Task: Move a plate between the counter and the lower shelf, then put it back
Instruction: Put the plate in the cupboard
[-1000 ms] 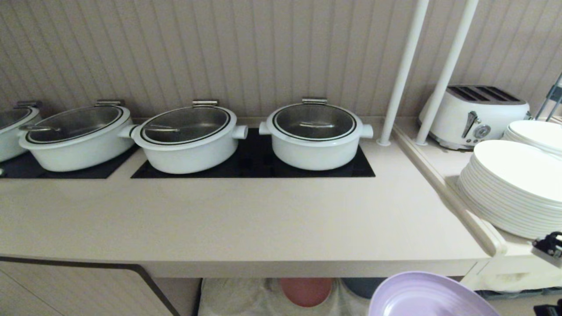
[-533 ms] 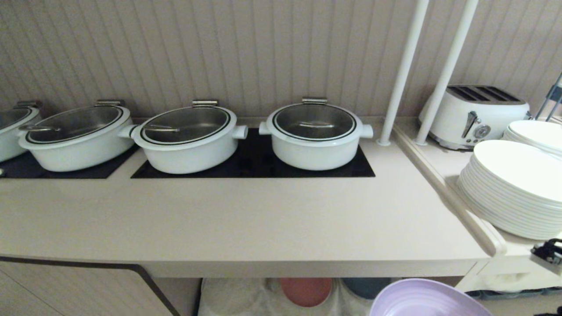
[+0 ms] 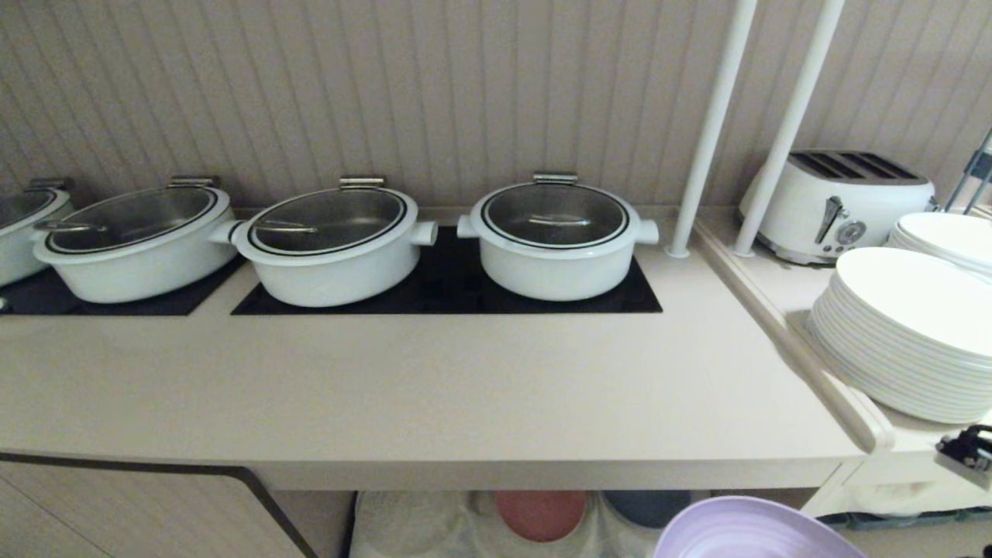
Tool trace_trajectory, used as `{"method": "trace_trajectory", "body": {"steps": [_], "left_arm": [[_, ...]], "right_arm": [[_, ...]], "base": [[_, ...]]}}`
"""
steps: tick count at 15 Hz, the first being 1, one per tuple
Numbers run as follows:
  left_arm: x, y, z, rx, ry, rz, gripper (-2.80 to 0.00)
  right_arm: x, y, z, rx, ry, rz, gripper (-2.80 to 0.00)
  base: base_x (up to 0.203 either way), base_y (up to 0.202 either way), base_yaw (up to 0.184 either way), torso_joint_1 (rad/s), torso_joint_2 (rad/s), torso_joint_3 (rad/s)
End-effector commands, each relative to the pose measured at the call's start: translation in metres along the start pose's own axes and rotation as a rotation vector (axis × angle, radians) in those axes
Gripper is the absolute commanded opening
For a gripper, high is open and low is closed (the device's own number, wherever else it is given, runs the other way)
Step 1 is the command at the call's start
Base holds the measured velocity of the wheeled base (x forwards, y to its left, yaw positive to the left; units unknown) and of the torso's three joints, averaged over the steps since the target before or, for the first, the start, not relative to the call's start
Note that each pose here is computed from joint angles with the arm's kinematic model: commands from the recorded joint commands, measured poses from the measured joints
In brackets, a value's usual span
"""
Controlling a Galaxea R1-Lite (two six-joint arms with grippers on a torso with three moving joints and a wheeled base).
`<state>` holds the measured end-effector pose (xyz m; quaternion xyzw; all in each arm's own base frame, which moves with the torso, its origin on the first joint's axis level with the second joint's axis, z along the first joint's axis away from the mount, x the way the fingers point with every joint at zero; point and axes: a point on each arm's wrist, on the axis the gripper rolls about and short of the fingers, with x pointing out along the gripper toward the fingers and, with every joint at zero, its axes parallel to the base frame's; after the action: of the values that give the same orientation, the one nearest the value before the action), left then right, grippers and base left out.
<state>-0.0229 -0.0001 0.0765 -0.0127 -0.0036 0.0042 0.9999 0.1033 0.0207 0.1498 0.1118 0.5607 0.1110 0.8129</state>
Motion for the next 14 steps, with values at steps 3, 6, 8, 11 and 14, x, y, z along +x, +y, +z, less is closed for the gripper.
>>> {"method": "trace_trajectory", "body": {"steps": [3,6,8,11,14], "left_arm": [[0.0001,0.0,0.0,-0.001,0.001,0.001,-2.8],[0.0001,0.0,0.0,-0.001,0.001,0.001,-2.8],[0.0001,0.0,0.0,-0.001,0.001,0.001,-2.8],[0.0001,0.0,0.0,-0.001,0.001,0.001,-2.8],[0.0001,0.0,0.0,-0.001,0.001,0.001,-2.8]], "right_arm": [[0.0015,-0.0008,-0.0016,0.003,0.012,-0.001,-2.8],[0.0019,-0.001,-0.0022,0.004,0.015,-0.001,-2.8],[0.0022,-0.0011,-0.0019,0.004,0.015,-0.002,-2.8],[0.0022,-0.001,-0.002,0.004,0.015,-0.002,-2.8],[0.0022,-0.001,-0.0019,0.004,0.015,-0.001,-2.8]], "base": [[0.0,0.0,0.0,0.0,0.0,0.0],[0.0,0.0,0.0,0.0,0.0,0.0],[-0.001,0.03,0.001,0.003,0.0,0.001],[0.0,0.175,-0.004,-0.002,0.0,0.01],[0.0,0.194,-0.002,0.004,0.0,0.004]]}}
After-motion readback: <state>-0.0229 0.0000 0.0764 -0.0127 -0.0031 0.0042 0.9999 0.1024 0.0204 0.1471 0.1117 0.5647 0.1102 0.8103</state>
